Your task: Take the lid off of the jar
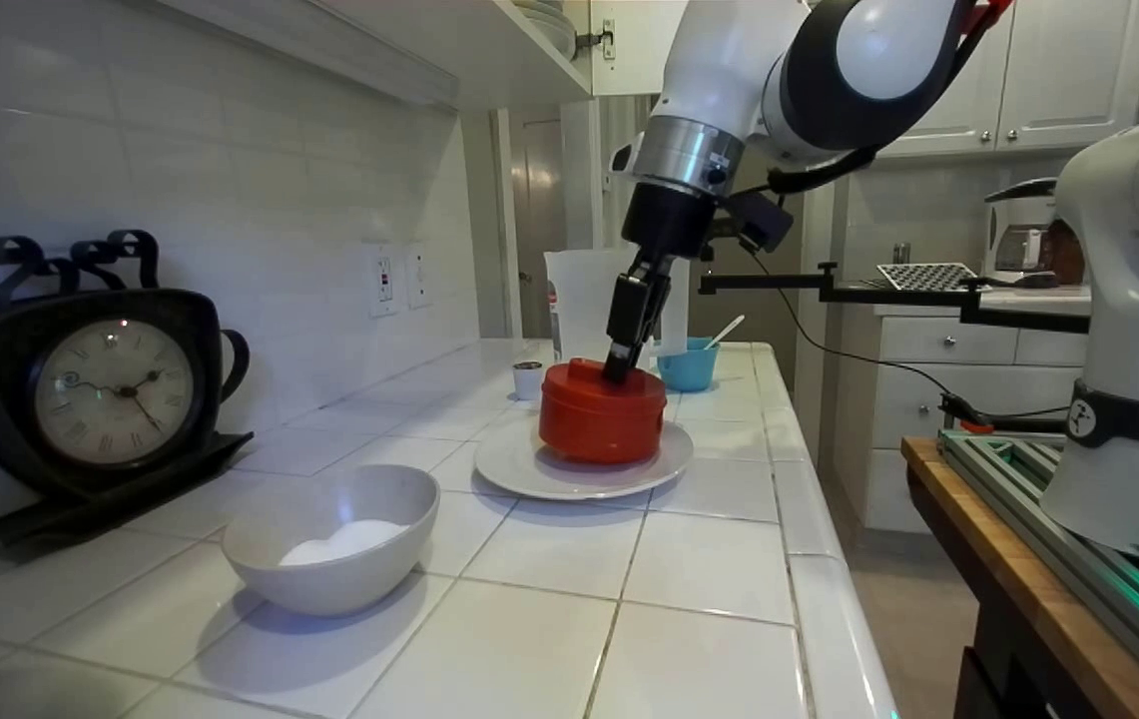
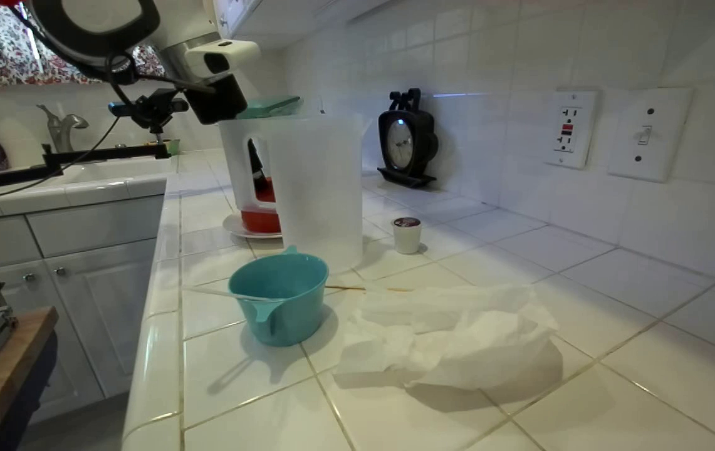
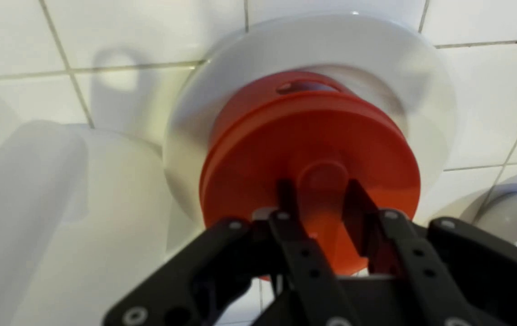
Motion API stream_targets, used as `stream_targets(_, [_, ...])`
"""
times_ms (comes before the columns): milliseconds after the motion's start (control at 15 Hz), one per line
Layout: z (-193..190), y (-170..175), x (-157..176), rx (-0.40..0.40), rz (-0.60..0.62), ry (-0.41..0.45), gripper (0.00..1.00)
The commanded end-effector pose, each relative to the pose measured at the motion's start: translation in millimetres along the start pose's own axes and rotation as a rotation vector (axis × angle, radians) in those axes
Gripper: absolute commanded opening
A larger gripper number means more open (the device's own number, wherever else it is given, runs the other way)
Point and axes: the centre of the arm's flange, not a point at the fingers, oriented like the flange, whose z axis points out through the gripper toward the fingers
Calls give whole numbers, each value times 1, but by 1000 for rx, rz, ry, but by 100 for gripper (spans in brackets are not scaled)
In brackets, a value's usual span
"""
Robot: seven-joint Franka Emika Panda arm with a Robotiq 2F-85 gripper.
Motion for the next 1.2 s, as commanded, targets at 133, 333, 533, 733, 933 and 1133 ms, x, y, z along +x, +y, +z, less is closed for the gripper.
stream_targets(133, [6, -1, 5, -37, -48, 9, 8])
stream_targets(333, [6, -3, 5, -37, -64, 5, 8])
stream_targets(533, [5, -5, 5, -37, -67, -1, 56])
stream_targets(733, [2, -7, 6, -30, -68, -2, 76])
stream_targets(933, [-10, -10, 9, -25, -63, 3, 100])
stream_targets(1133, [-36, -14, 13, -50, -61, -13, 100])
